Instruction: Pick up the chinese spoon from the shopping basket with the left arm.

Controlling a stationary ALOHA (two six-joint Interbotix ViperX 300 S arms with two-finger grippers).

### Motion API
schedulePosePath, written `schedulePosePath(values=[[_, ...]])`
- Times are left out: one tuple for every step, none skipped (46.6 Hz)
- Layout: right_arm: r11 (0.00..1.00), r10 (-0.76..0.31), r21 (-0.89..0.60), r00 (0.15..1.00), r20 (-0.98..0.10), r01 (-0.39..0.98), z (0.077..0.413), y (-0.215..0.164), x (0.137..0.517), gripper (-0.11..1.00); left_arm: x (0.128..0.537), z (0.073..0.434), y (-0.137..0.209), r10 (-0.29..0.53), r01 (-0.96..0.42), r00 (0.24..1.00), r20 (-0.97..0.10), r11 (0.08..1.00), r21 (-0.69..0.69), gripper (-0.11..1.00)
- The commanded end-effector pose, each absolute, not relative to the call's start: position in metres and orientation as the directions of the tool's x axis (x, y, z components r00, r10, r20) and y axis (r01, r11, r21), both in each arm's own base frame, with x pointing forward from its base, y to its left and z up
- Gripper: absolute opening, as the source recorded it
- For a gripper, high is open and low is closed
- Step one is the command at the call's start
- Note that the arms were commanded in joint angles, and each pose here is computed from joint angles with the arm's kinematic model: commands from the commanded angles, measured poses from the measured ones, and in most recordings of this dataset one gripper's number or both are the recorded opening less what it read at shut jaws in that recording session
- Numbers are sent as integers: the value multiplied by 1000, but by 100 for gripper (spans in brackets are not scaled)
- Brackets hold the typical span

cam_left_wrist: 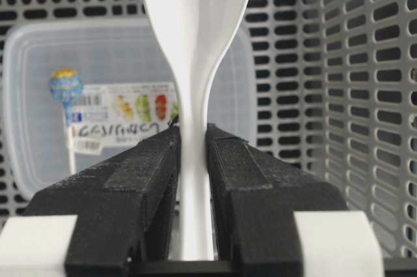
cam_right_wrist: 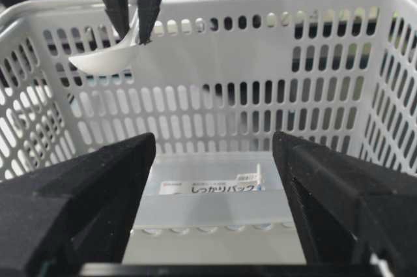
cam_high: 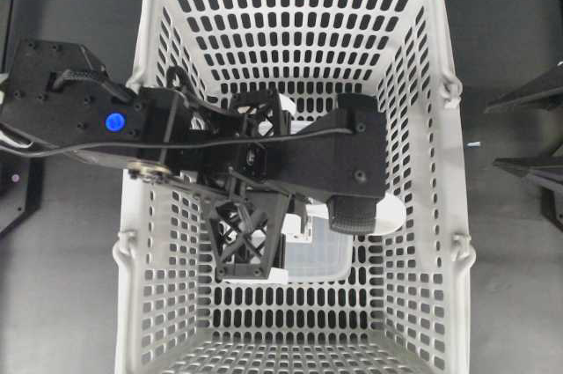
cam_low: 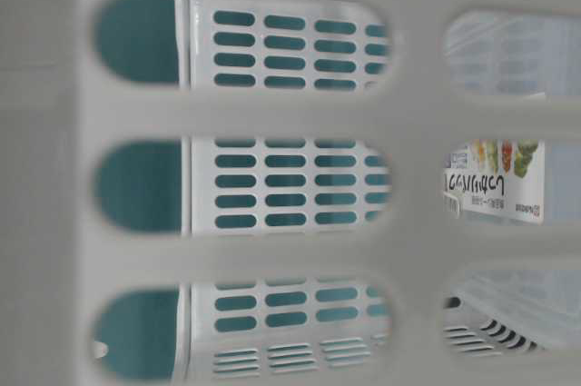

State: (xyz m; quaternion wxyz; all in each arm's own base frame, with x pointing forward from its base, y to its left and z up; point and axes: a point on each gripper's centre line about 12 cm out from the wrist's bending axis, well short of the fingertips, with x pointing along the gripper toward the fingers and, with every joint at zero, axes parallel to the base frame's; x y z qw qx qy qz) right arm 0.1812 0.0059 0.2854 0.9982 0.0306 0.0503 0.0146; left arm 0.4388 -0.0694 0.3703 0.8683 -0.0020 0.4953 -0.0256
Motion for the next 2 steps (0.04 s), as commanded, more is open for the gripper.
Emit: schedulePosePath(values=[[997,35,67,995,-93,-29,288,6,182,70,436,380,-70,-49,47,533,-845,998,-29,12],[997,34,67,995,-92,-28,288,6,182,70,436,381,-70,-51,48,534,-844,998,-30,12]])
